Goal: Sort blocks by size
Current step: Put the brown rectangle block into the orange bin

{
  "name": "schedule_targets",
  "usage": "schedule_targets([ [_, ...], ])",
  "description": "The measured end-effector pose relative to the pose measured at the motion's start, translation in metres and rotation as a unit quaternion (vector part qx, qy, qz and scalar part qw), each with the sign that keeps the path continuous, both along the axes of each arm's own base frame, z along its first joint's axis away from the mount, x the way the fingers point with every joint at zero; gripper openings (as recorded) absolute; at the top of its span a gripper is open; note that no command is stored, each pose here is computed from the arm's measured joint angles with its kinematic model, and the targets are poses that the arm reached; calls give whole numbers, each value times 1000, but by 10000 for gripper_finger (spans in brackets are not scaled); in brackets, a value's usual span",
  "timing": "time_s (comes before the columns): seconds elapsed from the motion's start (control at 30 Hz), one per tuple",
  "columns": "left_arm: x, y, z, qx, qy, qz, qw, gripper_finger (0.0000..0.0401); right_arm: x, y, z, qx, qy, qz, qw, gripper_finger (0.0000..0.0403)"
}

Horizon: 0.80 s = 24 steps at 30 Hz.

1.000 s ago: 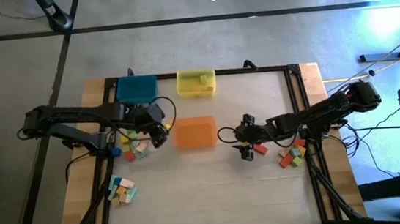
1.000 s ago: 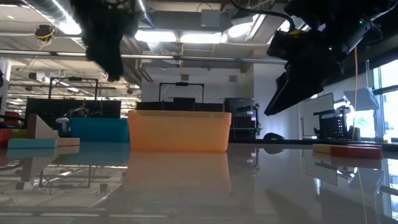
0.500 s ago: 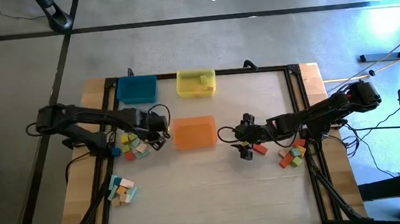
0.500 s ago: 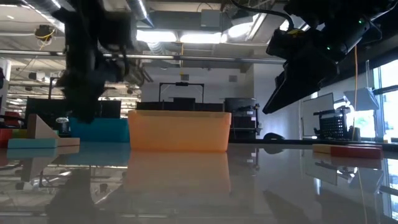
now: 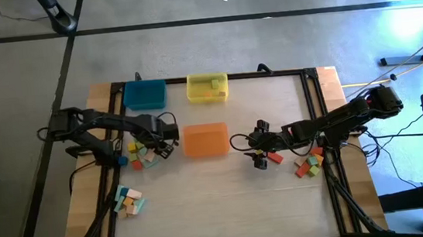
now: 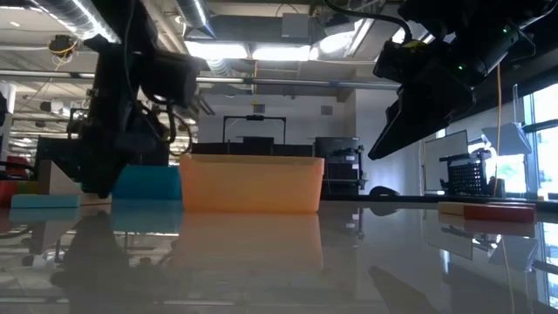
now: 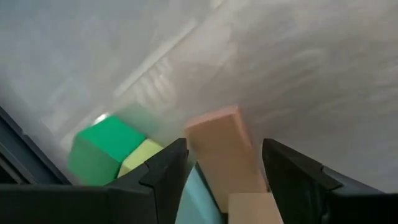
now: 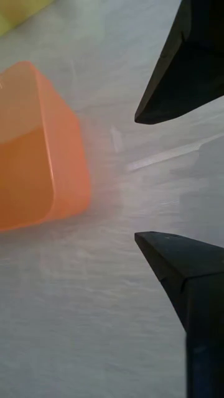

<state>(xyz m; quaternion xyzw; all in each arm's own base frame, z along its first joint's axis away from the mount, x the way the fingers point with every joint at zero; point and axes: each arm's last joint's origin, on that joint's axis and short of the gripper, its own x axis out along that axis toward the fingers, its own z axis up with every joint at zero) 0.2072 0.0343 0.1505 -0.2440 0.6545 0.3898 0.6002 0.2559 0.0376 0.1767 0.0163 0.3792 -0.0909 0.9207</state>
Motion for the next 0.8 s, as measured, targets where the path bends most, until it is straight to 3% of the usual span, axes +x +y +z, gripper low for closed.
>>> schedule_targets([
  [0.33, -6, -2, -14, -19, -17, -12, 1000, 194, 0, 0, 0, -1, 0, 0, 1000, 296],
  [0.63, -6, -2, -14, -25, -11, -65, 998, 114, 0, -1, 0, -16, -3, -15, 1000, 296],
  [0.8, -5, -2, -9, -24, -9, -89, 996, 115, 0, -1, 0, -16, -3, -15, 1000, 296],
])
